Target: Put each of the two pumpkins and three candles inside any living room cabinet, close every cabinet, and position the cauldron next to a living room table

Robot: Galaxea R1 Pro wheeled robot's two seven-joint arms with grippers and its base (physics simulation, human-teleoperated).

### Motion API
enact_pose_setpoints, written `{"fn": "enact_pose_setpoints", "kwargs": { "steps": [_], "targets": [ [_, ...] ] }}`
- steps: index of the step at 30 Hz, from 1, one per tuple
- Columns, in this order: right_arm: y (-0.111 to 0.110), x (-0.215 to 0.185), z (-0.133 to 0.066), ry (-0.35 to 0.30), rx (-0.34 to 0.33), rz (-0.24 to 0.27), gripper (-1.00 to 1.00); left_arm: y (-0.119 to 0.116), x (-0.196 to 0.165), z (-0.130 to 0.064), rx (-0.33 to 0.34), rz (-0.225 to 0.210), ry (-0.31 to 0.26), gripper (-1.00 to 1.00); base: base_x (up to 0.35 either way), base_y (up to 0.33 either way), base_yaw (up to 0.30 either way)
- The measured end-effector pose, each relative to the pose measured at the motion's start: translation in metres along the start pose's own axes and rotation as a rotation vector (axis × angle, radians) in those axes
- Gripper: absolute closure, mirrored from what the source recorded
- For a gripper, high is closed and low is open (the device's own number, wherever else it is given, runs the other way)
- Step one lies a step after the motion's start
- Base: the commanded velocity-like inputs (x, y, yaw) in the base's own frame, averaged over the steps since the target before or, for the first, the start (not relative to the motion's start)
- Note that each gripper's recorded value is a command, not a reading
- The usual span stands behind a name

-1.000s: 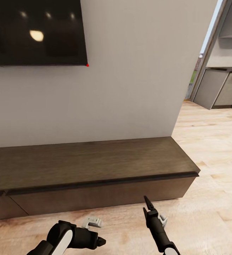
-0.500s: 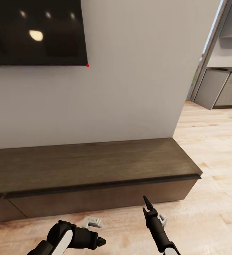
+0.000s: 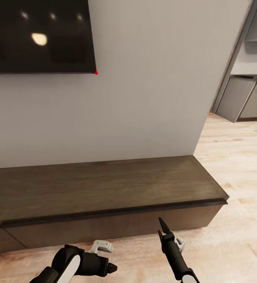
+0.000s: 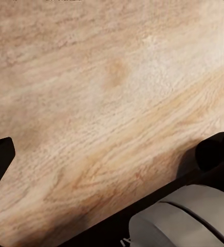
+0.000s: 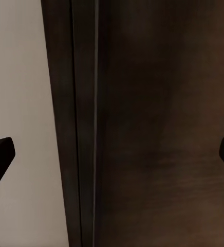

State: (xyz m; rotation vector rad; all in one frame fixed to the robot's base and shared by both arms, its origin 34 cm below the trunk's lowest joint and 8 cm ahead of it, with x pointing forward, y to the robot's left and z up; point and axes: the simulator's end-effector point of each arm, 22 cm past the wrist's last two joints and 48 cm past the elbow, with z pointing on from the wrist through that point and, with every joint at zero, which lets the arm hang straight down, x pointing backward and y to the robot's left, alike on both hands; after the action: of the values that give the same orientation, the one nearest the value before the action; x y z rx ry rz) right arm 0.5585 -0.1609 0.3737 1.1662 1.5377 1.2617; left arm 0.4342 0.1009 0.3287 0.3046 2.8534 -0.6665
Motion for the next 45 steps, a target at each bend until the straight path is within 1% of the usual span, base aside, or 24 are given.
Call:
{"fn": "enact_pose_setpoints", "kwargs": {
  "steps": [23,45],
  "targets": [
    [0.0001,0.0002,0.0000,0.000,0.000,-0.002,-1.00,-0.0010,0.0002,0.0001,0.003,0.000,0.000,-1.00,0.066,0.005,0.000],
    [-0.0003,0.0002,0.0001,0.000,0.001,-0.002,-1.00,-0.0017,0.0002,0.0005,0.003,0.001,0.001,-1.00,0.028,0.000,0.000]
  ]
}}
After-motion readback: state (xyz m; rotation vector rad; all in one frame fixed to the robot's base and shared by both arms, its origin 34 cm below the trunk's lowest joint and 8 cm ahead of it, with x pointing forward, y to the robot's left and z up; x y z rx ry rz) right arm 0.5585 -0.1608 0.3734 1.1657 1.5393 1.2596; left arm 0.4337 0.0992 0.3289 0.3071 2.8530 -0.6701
